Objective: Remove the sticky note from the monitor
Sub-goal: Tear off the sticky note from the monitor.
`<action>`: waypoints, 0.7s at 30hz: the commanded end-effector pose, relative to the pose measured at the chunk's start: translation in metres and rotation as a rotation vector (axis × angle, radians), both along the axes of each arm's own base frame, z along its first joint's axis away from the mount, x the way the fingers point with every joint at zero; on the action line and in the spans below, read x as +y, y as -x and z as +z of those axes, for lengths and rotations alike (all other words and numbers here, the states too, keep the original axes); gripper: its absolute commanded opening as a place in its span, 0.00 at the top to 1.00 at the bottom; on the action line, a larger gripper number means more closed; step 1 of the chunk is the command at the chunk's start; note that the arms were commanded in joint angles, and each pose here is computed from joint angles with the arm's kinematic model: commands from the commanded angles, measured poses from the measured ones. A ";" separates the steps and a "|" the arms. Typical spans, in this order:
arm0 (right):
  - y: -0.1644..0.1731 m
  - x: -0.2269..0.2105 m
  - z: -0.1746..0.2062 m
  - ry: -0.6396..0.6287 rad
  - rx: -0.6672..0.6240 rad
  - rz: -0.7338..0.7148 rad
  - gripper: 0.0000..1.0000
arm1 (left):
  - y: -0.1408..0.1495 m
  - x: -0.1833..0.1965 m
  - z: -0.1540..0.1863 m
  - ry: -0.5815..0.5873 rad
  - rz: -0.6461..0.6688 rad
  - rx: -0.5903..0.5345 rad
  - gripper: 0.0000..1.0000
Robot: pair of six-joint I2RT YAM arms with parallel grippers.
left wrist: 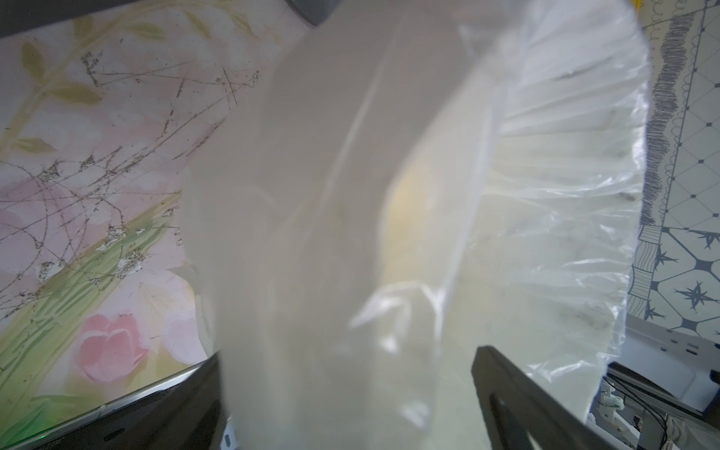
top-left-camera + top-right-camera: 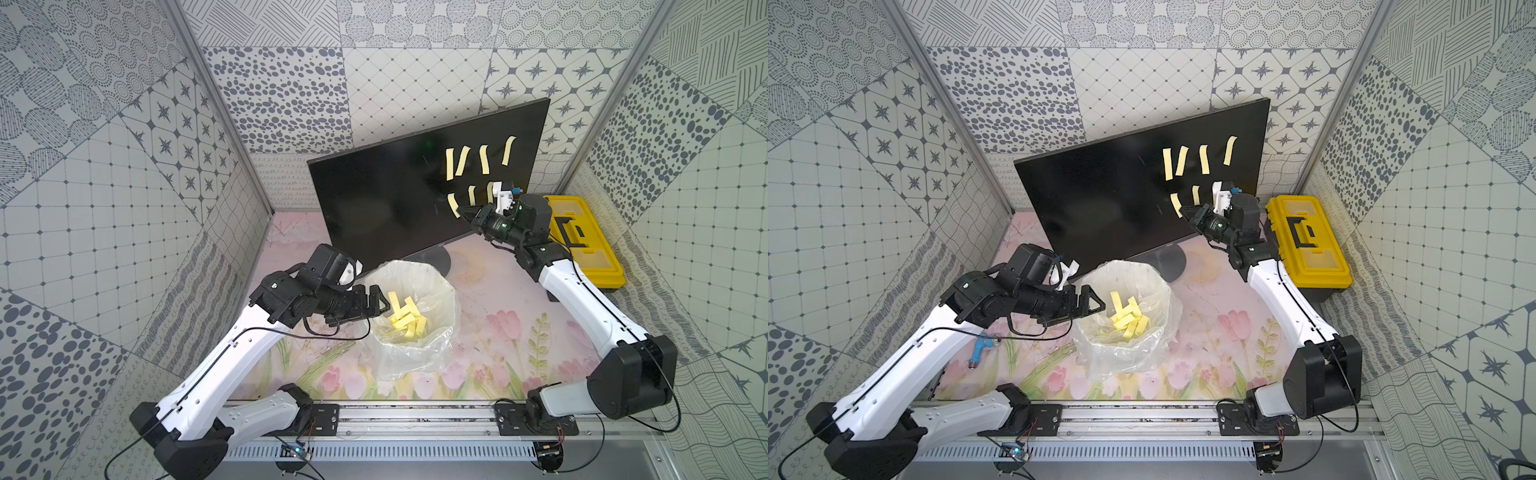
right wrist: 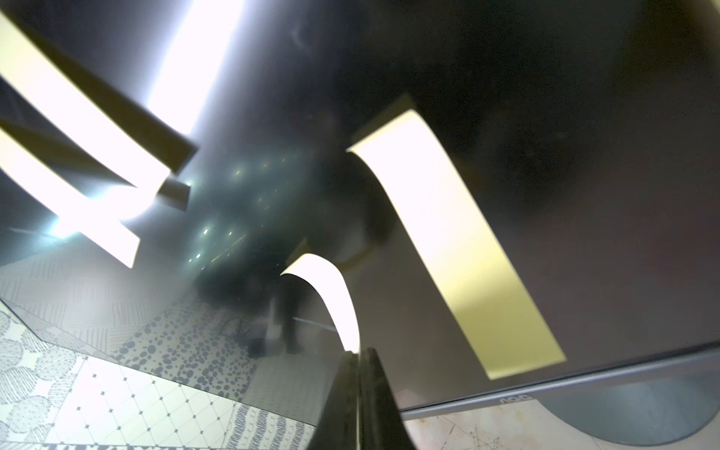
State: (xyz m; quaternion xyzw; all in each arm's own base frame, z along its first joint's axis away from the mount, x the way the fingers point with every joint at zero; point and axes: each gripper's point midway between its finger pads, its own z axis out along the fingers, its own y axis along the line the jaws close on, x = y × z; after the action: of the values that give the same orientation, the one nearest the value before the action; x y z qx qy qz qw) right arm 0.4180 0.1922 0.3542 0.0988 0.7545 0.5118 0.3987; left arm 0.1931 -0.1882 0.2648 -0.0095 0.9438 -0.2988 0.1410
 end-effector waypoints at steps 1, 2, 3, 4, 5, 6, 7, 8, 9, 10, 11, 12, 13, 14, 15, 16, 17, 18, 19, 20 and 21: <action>-0.001 0.000 0.018 -0.017 -0.063 0.010 1.00 | 0.000 -0.001 0.002 0.004 -0.001 -0.010 0.01; 0.001 0.000 0.019 -0.019 -0.065 0.010 1.00 | 0.000 -0.001 0.001 0.003 0.001 -0.009 0.01; 0.002 0.000 0.018 -0.021 -0.064 0.012 1.00 | 0.000 -0.001 0.001 0.003 0.003 -0.009 0.01; 0.004 0.000 0.018 -0.023 -0.064 0.013 1.00 | 0.000 0.000 0.001 0.001 0.003 -0.010 0.01; 0.006 0.000 0.019 -0.028 -0.064 0.016 1.00 | 0.000 0.000 0.000 0.001 0.004 -0.008 0.01; 0.008 0.000 0.020 -0.032 -0.066 0.019 1.00 | 0.001 0.000 0.000 0.000 0.005 -0.006 0.01; 0.011 -0.001 0.022 -0.036 -0.071 0.020 1.00 | 0.001 0.000 -0.001 -0.001 0.006 -0.004 0.01; 0.014 -0.001 0.023 -0.039 -0.072 0.022 1.00 | 0.001 0.000 -0.001 -0.001 0.006 -0.003 0.01; 0.017 -0.002 0.026 -0.040 -0.078 0.023 1.00 | 0.000 0.000 -0.001 -0.001 0.008 -0.003 0.01; 0.021 -0.003 0.027 -0.039 -0.080 0.025 1.00 | 0.001 0.000 -0.001 -0.002 0.007 -0.003 0.01; 0.024 -0.003 0.027 -0.036 -0.081 0.026 1.00 | 0.000 0.000 -0.001 -0.001 0.009 -0.003 0.01; 0.027 -0.004 0.029 -0.036 -0.083 0.026 1.00 | 0.000 0.000 -0.001 -0.001 0.010 -0.003 0.01; 0.029 -0.005 0.031 -0.035 -0.087 0.025 1.00 | 0.000 0.000 -0.001 0.000 0.009 -0.004 0.01; 0.032 -0.005 0.031 -0.034 -0.086 0.025 1.00 | 0.000 0.000 -0.001 0.000 0.009 -0.005 0.01; 0.035 -0.006 0.030 -0.033 -0.083 0.026 1.00 | 0.000 0.000 -0.001 0.000 0.010 -0.006 0.01; 0.037 -0.006 0.031 -0.033 -0.085 0.028 1.00 | 0.000 0.000 -0.002 -0.001 0.010 -0.004 0.01; 0.040 -0.006 0.031 -0.034 -0.083 0.033 1.00 | 0.000 0.001 -0.002 -0.003 0.012 -0.004 0.01; 0.045 -0.006 0.033 -0.036 -0.086 0.040 1.00 | 0.000 0.001 -0.002 -0.004 0.012 -0.005 0.01; 0.049 -0.005 0.033 -0.039 -0.083 0.049 1.00 | 0.000 0.001 -0.002 -0.003 0.012 -0.005 0.01; 0.054 -0.005 0.034 -0.040 -0.082 0.057 1.00 | 0.000 0.001 -0.002 -0.003 0.013 -0.005 0.01; 0.060 -0.004 0.035 -0.041 -0.083 0.067 1.00 | 0.000 0.001 -0.002 -0.001 0.015 -0.005 0.01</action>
State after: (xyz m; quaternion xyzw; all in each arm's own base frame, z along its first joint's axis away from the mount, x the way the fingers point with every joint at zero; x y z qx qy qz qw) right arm 0.3738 0.1866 0.3856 0.0741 0.7319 0.5352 0.4152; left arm 0.1923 -0.1870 0.2618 -0.0163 0.9448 -0.2968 0.1381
